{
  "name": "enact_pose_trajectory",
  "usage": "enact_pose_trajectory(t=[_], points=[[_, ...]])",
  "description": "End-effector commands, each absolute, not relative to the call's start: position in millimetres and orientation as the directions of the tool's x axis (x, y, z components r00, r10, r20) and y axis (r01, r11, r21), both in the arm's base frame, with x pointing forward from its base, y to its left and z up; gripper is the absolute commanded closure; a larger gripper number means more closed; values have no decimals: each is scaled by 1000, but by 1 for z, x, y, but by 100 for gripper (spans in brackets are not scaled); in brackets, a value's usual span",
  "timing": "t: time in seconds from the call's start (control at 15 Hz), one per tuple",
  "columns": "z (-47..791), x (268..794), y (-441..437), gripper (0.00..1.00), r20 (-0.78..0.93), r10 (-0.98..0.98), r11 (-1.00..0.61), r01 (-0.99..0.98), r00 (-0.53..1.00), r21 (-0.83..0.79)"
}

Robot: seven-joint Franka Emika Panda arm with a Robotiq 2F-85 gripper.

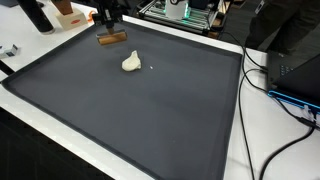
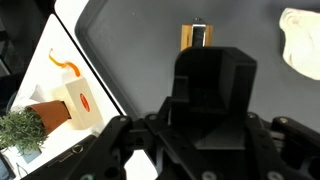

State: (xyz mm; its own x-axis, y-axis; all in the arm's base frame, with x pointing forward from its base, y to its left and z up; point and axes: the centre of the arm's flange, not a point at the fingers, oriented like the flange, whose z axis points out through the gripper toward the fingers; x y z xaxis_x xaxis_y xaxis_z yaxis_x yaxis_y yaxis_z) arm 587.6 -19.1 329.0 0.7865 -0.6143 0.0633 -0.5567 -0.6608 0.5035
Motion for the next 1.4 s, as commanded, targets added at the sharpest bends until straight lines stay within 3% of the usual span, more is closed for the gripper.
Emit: enact_pose_trajectory(t=[0.0, 0.73, 1.33], points=[[329, 592, -23, 76, 49, -589, -691, -535, 806, 486], [335, 590, -31, 76, -13, -508, -760, -441, 861, 478], [350, 587, -43, 76, -83, -321, -875, -262, 944, 406]])
